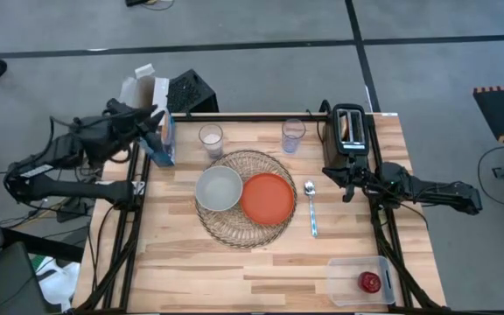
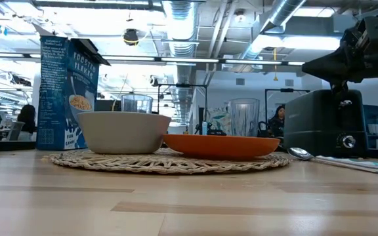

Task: Arrange a breakfast setting
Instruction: Pour the cereal into the gray bowl

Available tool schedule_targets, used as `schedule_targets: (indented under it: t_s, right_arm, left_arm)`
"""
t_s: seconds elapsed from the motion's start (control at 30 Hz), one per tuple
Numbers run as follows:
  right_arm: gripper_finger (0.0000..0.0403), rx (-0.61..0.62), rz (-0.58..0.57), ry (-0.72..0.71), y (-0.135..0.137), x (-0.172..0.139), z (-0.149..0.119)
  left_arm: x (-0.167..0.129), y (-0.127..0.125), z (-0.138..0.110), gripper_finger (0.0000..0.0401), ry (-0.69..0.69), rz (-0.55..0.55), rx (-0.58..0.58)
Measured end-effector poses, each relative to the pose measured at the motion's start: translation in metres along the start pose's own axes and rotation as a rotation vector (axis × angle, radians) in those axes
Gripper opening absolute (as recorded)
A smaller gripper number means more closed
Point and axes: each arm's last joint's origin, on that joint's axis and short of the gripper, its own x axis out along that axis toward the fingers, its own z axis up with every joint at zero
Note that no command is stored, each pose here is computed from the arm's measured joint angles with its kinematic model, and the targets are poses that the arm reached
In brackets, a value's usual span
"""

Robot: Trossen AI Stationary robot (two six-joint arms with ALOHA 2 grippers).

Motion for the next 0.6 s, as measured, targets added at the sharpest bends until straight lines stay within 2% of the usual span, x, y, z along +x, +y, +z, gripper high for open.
schedule_targets:
  t_s: [0.13, 0.27, 0.43, 0.6]
  right_arm:
    - [0.0059, -0.002, 0.001, 0.007, 0.000, 0.000, -0.001]
    - [0.0059, -0.004, 0.001, 0.011, 0.000, 0.000, -0.001]
    - [0.0059, -0.006, -0.001, 0.025, 0.000, 0.000, -0.002]
    - [0.0059, -0.007, -0.002, 0.028, -0.001, 0.000, -0.002]
  left_arm:
    - [0.007, 0.006, 0.006, 0.0207, 0.158, 0.118, -0.008]
    - [0.019, 0.009, 0.009, 0.0251, 0.370, 0.141, -0.022]
    - [0.037, 0.014, 0.002, 0.0258, 0.629, 0.231, 0.019]
    - [0.051, 0.019, -0.004, 0.0244, 0.733, 0.286, 0.047]
